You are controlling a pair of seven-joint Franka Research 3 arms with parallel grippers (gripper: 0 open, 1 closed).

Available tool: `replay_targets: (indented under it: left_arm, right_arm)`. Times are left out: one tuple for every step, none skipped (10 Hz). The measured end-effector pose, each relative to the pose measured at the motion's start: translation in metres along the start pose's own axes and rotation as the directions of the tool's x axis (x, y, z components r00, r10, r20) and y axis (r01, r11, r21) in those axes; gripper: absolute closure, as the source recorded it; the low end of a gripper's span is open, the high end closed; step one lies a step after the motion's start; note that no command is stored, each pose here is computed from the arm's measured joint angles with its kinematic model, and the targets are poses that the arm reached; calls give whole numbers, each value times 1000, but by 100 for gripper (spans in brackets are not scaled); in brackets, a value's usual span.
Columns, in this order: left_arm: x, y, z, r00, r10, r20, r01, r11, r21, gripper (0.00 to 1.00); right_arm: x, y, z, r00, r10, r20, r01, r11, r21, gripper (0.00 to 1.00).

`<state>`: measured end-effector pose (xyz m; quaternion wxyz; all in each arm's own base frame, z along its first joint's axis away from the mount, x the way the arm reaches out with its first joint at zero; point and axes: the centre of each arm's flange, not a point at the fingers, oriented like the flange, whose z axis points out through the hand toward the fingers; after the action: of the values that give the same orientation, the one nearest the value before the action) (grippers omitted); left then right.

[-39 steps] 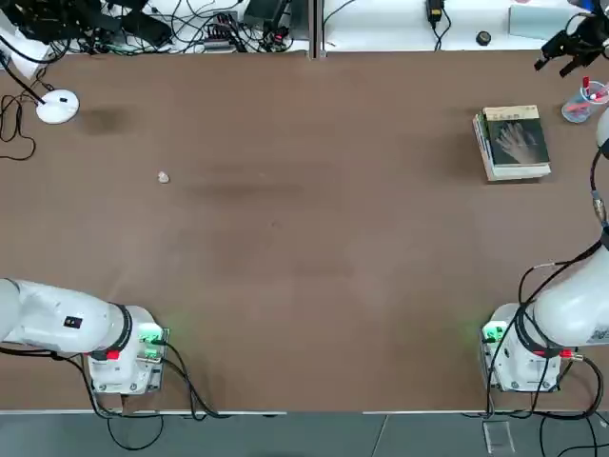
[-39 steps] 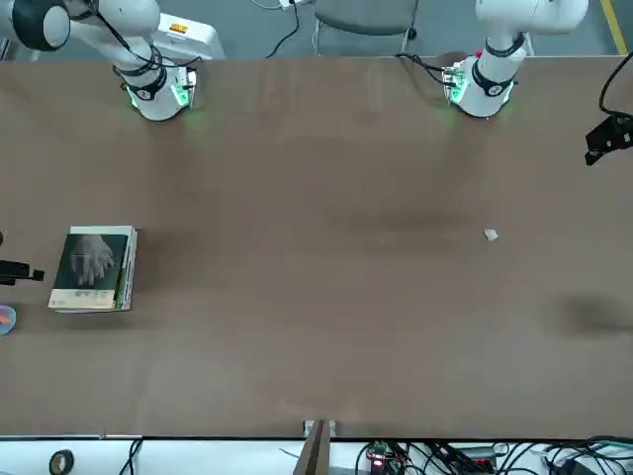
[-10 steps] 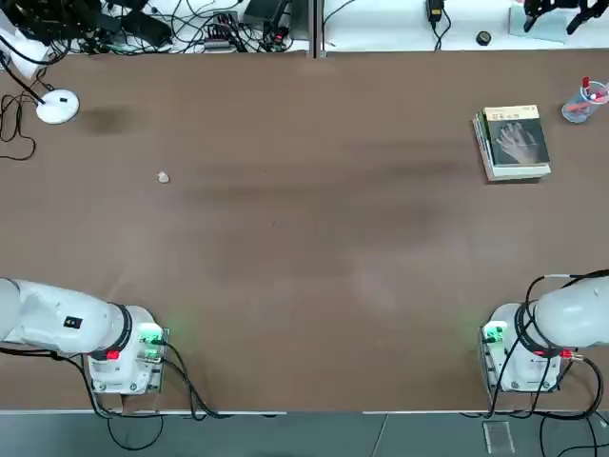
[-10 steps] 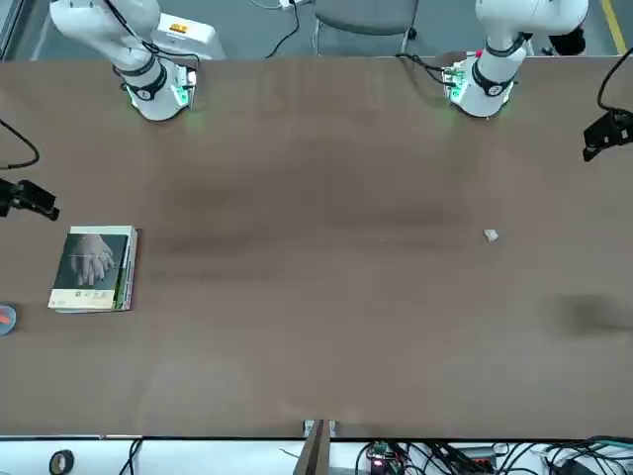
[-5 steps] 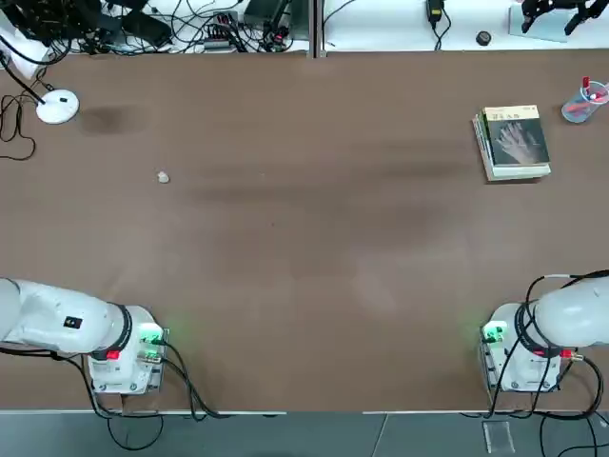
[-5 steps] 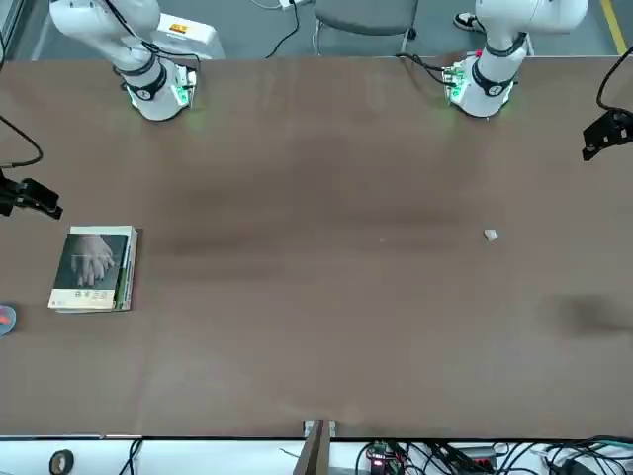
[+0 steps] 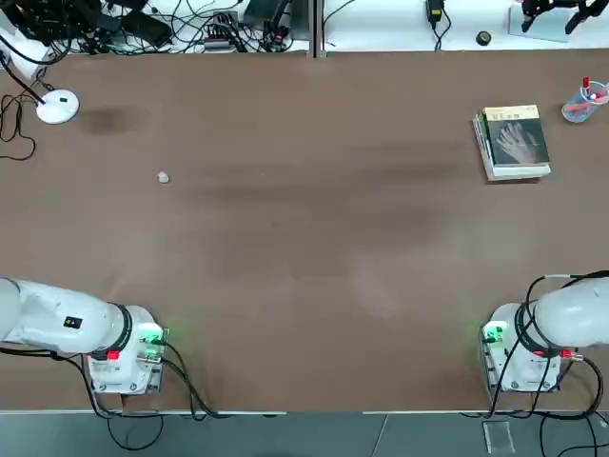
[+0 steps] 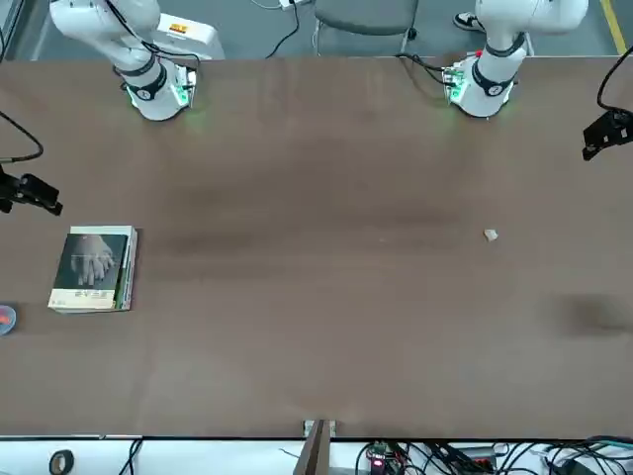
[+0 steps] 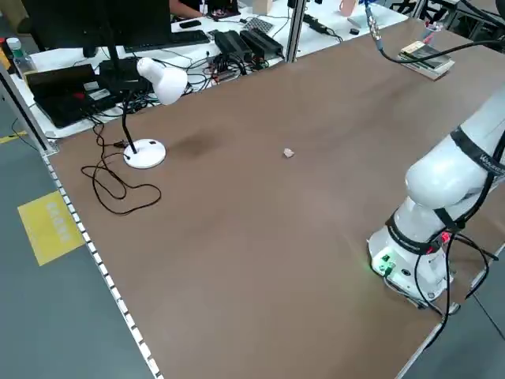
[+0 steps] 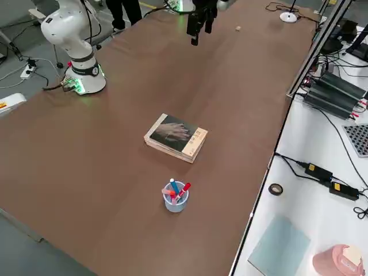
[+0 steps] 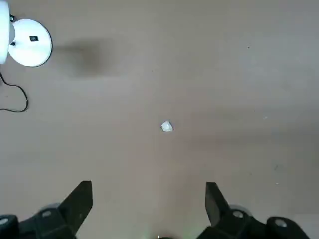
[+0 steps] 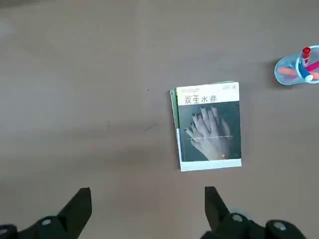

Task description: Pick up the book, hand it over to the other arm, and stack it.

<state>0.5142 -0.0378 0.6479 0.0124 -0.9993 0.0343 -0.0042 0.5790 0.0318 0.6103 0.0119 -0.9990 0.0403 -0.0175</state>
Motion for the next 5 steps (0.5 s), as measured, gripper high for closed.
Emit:
replay_targets:
  left_arm:
    - [0,0,0,1000,0,0,0,1000,0,0]
    - [0,0,0,1000,0,0,0,1000,0,0]
    - [0,0,0,1000,0,0,0,1000,0,0]
    - [0,0,0,1000,0,-1,0,1000,0,0]
    - [0,0,0,1000,0,-1,0,1000,0,0]
  right_arm:
    - [0,-1,-1,1000,-2,-2,2,1000,0,0]
    - [0,-2,-1,1000,-4,-3,4,1000,0,0]
    - [0,-3,-1,1000,-5,-4,5,1000,0,0]
    - [0,-3,-1,1000,-6,-4,6,1000,-1,0]
    - [0,-3,-1,1000,-6,-4,6,1000,-2,0]
